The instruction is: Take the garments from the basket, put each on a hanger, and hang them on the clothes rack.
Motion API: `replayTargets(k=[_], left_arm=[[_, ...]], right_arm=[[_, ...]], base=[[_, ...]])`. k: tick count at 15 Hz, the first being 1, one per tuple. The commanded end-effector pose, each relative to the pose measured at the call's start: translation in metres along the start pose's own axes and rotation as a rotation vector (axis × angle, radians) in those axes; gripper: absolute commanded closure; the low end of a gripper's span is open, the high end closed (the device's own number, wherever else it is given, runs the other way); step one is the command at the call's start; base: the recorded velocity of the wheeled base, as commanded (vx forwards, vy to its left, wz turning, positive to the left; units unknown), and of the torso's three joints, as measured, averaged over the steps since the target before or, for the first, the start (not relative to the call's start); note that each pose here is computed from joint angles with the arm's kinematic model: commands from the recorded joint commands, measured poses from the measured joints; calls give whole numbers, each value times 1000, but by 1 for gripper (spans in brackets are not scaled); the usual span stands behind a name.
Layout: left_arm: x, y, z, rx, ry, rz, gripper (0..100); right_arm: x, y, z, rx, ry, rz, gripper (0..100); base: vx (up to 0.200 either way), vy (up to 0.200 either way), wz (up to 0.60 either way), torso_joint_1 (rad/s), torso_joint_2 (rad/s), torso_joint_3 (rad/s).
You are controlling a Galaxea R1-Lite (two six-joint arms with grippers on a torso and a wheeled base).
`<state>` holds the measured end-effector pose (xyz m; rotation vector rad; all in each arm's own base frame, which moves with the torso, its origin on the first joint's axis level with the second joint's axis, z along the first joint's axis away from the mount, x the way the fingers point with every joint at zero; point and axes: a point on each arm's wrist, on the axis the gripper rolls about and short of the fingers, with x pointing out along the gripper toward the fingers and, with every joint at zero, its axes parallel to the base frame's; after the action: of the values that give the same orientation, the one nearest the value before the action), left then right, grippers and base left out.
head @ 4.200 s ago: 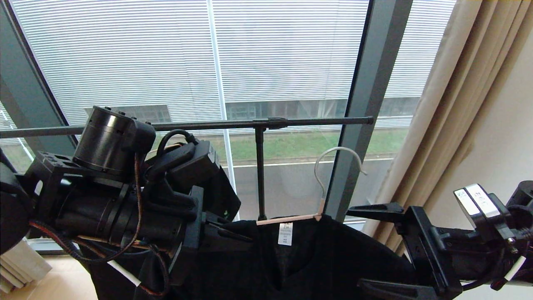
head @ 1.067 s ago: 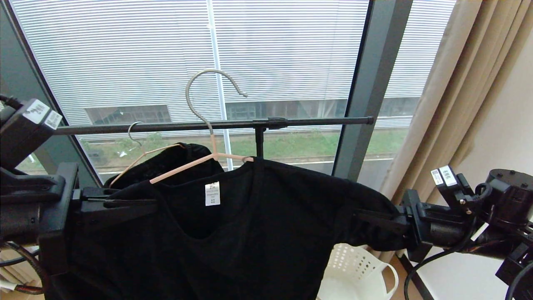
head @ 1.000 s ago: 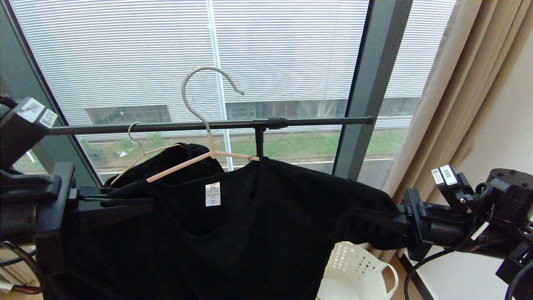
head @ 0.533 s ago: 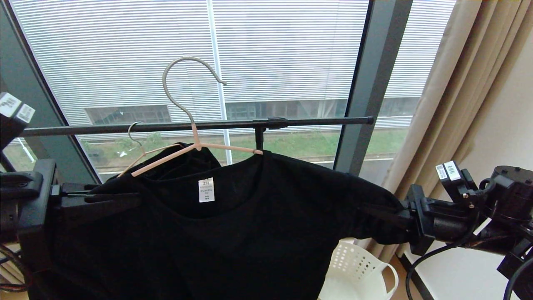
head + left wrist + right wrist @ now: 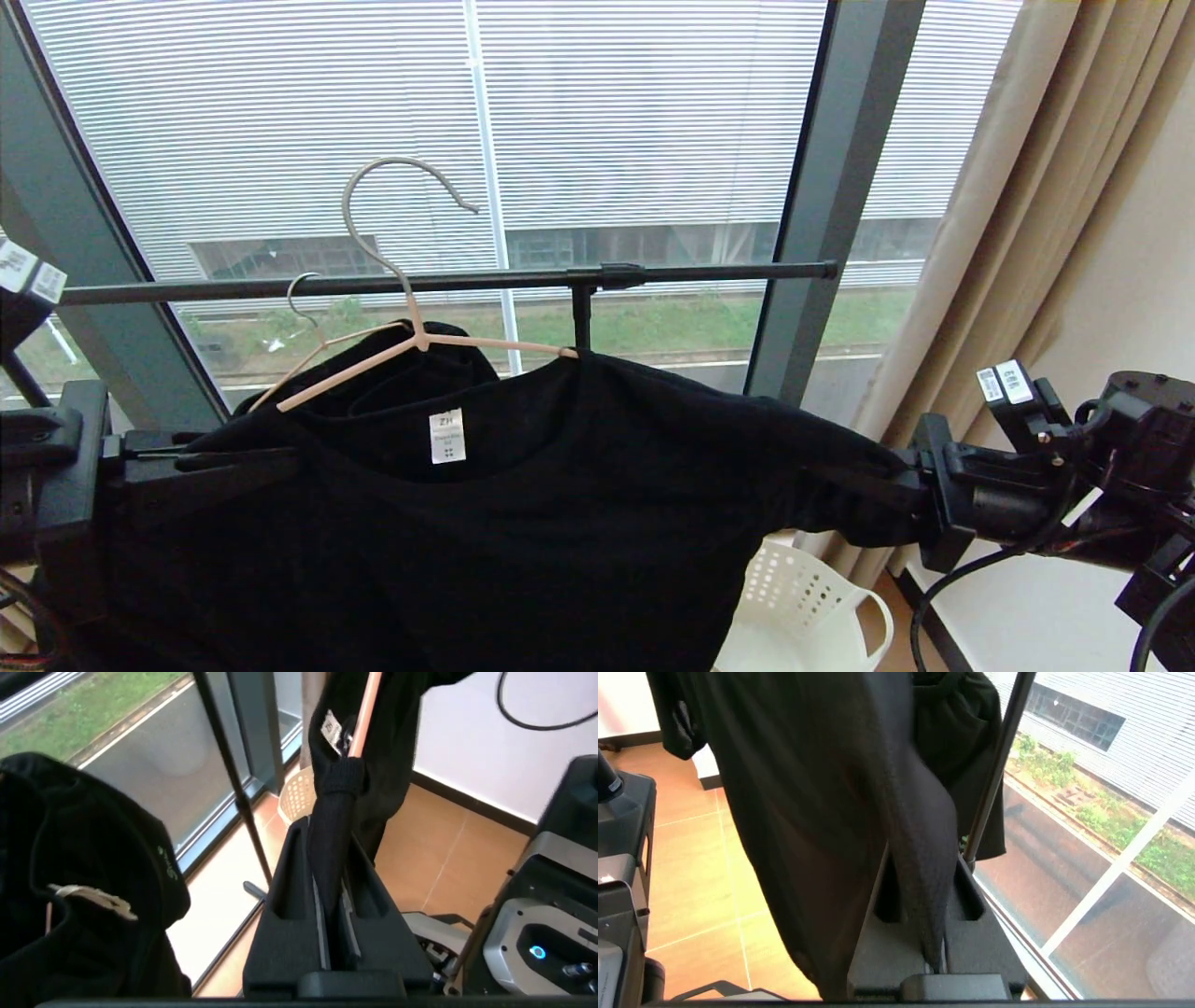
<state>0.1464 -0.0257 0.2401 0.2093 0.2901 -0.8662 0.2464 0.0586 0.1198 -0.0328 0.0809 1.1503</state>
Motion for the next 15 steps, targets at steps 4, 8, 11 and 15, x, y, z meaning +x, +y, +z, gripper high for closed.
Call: replayTargets(k=[4,8,11,15], left_arm=[[-3,5,-5,-23,10,36,100],[-2,5,-5,-41,13,35,100],[-4,5,-5,-81,9,44,100],[-11,12,-10,-123,16,115,100]], right_arm=[[-1,0,1,-1,-1,-1,100],[2,3,-2,6,6,15,0],[12,16,-2,5,12,69,0],[18,23,1,-11,10,65,0]], base=[[0,0,0,0,0,0],[0,0,0,0,0,0],[0,0,0,0,0,0],[0,0,0,0,0,0]])
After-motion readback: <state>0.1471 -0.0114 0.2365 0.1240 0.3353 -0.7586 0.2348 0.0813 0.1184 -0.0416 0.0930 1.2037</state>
